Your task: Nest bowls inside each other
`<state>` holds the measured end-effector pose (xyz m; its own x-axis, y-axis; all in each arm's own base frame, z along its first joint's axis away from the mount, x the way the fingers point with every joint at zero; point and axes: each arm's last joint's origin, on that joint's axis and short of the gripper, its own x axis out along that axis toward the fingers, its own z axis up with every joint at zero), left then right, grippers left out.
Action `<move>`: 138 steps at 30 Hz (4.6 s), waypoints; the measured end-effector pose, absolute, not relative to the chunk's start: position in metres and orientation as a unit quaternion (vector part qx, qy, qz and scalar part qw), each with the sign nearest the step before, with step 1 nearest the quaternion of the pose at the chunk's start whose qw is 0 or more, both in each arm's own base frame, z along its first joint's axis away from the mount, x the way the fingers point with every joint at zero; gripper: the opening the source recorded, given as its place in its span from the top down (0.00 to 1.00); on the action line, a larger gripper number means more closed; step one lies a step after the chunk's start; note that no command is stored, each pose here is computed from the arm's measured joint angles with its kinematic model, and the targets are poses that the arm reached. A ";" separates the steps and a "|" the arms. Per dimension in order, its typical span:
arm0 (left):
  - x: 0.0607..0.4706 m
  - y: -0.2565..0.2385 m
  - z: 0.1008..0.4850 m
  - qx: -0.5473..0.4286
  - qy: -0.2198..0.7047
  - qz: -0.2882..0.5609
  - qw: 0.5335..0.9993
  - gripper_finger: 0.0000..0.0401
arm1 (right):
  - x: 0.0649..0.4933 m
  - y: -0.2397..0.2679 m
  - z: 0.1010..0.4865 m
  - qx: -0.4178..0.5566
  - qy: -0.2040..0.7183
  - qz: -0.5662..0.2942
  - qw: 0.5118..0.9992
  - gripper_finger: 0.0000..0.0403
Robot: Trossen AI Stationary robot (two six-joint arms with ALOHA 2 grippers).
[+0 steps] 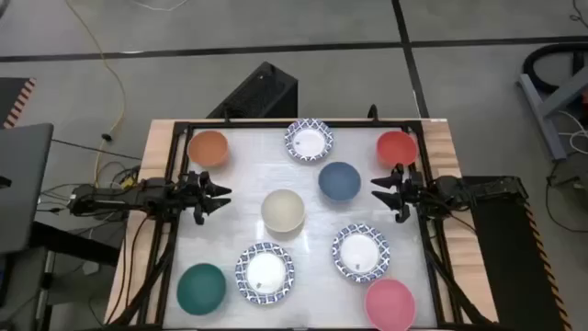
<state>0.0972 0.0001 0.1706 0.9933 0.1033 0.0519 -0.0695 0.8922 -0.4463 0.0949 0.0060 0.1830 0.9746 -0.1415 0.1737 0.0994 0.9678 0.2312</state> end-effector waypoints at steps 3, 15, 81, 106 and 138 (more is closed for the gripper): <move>0.097 0.000 0.171 -0.228 -0.037 0.045 0.972 0.54 | 0.095 0.006 0.183 0.111 -0.095 -0.061 0.987 0.48; 0.097 0.000 0.171 -0.228 -0.037 0.044 0.972 0.54 | 0.095 0.006 0.183 0.111 -0.095 -0.061 0.987 0.48; 0.094 0.008 0.181 -0.405 -0.132 0.148 0.893 0.54 | 0.094 0.005 0.184 0.226 -0.109 -0.063 0.966 0.48; 0.068 0.000 0.324 -0.365 -0.198 -0.041 0.909 0.54 | 0.079 0.005 0.276 0.319 -0.182 -0.030 0.930 0.48; 0.092 -0.007 0.417 -0.266 0.138 -0.044 0.953 0.48 | 0.179 0.056 0.273 0.283 0.586 -0.154 0.744 0.32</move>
<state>0.0924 -0.0072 0.4166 0.9583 -0.1564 -0.2392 0.0102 0.8551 -0.5184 0.1795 0.0563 0.2726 0.2669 0.1032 -0.9582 0.5605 0.7922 0.2415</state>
